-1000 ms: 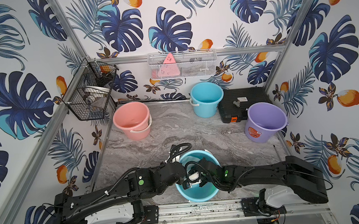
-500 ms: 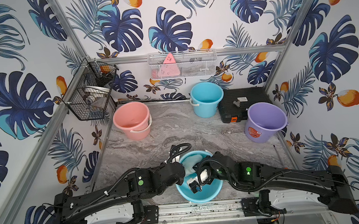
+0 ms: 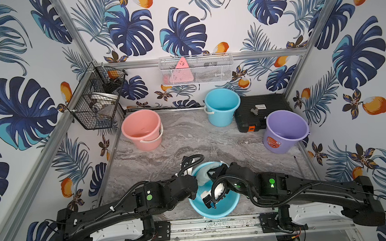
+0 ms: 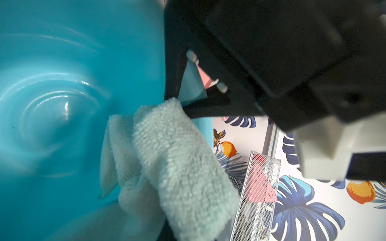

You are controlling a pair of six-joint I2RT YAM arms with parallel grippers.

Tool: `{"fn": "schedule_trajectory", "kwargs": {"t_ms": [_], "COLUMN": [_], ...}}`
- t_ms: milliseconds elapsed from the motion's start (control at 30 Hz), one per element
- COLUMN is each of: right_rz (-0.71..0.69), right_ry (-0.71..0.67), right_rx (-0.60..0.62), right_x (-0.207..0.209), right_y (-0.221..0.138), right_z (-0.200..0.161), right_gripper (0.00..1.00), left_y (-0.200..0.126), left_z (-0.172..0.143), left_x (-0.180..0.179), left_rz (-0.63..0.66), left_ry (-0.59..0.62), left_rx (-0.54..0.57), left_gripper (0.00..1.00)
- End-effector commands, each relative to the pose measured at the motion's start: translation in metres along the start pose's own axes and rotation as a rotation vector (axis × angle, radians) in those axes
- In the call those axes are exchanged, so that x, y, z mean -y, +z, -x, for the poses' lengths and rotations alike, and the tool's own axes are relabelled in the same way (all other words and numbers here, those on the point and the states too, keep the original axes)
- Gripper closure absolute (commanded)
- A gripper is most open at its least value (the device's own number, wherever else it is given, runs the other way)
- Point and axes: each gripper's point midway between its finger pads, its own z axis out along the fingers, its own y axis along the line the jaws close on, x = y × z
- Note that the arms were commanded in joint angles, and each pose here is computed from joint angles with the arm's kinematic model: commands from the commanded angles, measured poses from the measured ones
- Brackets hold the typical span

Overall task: Wipe the inside of the bucket with a cloth
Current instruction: Wipe the dirt from the inside of the bucket.

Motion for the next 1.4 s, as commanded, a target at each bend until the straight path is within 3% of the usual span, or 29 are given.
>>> {"fn": "schedule_trajectory", "kwargs": {"t_ms": [0,167,267,500,700,1000,1200,1367], "right_rz": [0.063,0.216,0.327,0.661,0.773,0.546,0.315,0.140], "right_ry": [-0.007,0.060,0.118,0.318,0.427,0.438,0.294,0.129], "right_rx": [-0.098,-0.124,-0.074,0.093,0.271,0.461,0.348,0.228], "right_x": [-0.012,-0.046,-0.071,-0.115,-0.127,-0.079,-0.050,-0.024], "right_y": [-0.016,-0.045,-0.062,-0.093,-0.081,-0.016,0.019,0.022], "right_z": [-0.020,-0.030,-0.023,0.018,0.069,0.128,0.113,0.084], "right_gripper": [1.00,1.00,1.00,1.00,1.00,1.00,1.00,1.00], "left_y": [0.000,-0.001,-0.001,0.000,0.000,0.001,-0.001,-0.002], "left_z": [0.007,0.008,0.009,0.011,0.012,0.012,0.013,0.012], "left_x": [0.003,0.002,0.003,0.005,0.006,0.009,0.010,0.009], "left_rz": [-0.006,-0.006,-0.005,-0.007,-0.008,-0.016,-0.023,-0.025], "left_ry": [-0.031,-0.031,-0.029,-0.024,-0.026,-0.029,-0.031,-0.030], "left_rx": [0.030,0.038,0.038,0.039,0.041,0.039,0.039,0.040], "left_gripper": [1.00,1.00,1.00,1.00,1.00,1.00,1.00,1.00]}}
